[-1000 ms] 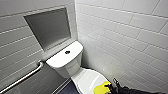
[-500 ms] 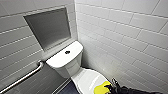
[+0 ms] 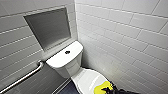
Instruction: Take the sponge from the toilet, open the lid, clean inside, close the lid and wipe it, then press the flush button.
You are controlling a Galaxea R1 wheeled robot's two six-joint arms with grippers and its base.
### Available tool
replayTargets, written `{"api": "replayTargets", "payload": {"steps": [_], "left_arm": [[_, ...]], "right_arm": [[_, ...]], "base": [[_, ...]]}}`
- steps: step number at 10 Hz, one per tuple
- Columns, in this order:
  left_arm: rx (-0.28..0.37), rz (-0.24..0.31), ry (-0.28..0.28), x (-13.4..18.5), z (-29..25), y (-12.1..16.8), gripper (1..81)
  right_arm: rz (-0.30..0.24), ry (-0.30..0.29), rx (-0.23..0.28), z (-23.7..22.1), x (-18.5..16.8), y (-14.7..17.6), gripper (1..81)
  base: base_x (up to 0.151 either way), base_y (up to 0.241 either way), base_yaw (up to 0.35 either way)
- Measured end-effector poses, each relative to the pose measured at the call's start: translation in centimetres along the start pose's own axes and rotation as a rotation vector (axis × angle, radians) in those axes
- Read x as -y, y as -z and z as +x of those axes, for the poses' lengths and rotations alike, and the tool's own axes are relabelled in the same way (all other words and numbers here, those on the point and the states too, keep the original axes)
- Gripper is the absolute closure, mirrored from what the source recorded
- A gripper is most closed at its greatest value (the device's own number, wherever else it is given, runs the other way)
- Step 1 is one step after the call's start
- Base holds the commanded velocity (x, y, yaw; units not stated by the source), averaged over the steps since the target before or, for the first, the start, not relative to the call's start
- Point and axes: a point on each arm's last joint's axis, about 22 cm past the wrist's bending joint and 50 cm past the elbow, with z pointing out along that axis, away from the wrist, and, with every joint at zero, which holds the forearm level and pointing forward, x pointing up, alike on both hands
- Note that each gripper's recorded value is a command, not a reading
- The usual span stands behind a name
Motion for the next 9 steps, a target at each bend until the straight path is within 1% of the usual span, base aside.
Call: {"api": "replayTargets", "payload": {"steps": [3, 6, 7, 8, 9], "left_arm": [[0.004, 0.01, -0.001, 0.4, -0.1, 0.0, 1.0], [0.004, 0.011, -0.002, 0.3, -0.1, -0.1, 1.0], [0.004, 0.007, -0.001, 0.0, -0.1, -0.3, 1.0], [0.01, 0.006, 0.003, -0.1, -0.4, -0.2, 1.0], [0.025, 0.008, 0.013, -0.1, -1.1, 0.0, 1.0]], "right_arm": [[0.003, 0.003, -0.011, 0.5, 0.2, 0.1, 1.0], [0.023, 0.026, -0.062, 4.0, 2.5, 1.4, 1.0], [0.022, 0.028, -0.069, 4.4, 2.5, 1.6, 1.0], [0.017, 0.039, -0.064, 4.3, 2.1, 1.2, 1.0], [0.008, 0.033, -0.055, 3.9, 1.3, 0.5, 1.0]], "base": [[0.0, 0.0, 0.0], [0.0, 0.0, 0.0], [0.0, 0.0, 0.0], [0.0, 0.0, 0.0], [0.0, 0.0, 0.0]]}}
